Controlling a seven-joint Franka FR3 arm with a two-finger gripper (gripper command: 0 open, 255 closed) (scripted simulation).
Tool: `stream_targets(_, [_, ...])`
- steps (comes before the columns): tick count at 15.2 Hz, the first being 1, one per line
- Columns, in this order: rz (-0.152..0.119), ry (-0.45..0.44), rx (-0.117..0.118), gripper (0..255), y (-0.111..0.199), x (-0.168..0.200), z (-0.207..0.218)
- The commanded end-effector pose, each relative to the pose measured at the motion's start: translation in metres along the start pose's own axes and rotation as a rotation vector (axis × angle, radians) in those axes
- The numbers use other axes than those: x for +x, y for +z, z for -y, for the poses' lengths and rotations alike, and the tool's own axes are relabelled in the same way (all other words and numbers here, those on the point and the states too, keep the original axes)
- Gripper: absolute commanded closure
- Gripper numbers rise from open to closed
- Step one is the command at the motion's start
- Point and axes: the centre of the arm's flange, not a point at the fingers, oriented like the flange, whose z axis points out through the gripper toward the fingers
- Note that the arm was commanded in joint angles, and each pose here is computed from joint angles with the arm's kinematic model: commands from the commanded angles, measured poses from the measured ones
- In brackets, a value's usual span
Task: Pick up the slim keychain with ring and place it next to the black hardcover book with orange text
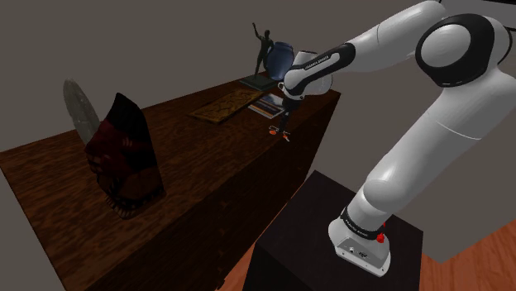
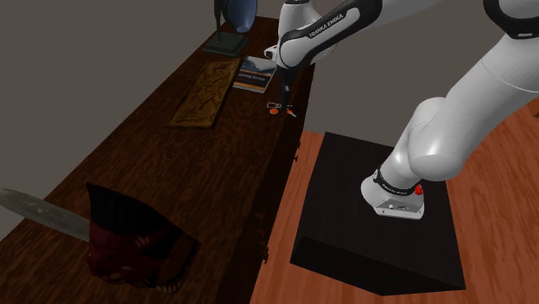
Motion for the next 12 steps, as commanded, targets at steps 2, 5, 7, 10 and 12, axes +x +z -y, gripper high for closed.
stream_targets(2, [0.0,0.0,0.0,0,-0.026,0.0,0.0])
stream_targets(5, [0.0,0.0,0.0,0,-0.05,0.0,0.0])
stream_targets(7, [0.0,0.0,0.0,0,-0.05,0.0,0.0])
stream_targets(10, [0.0,0.0,0.0,0,-0.05,0.0,0.0])
stream_targets(12, [0.0,0.0,0.0,0,-0.05,0.0,0.0])
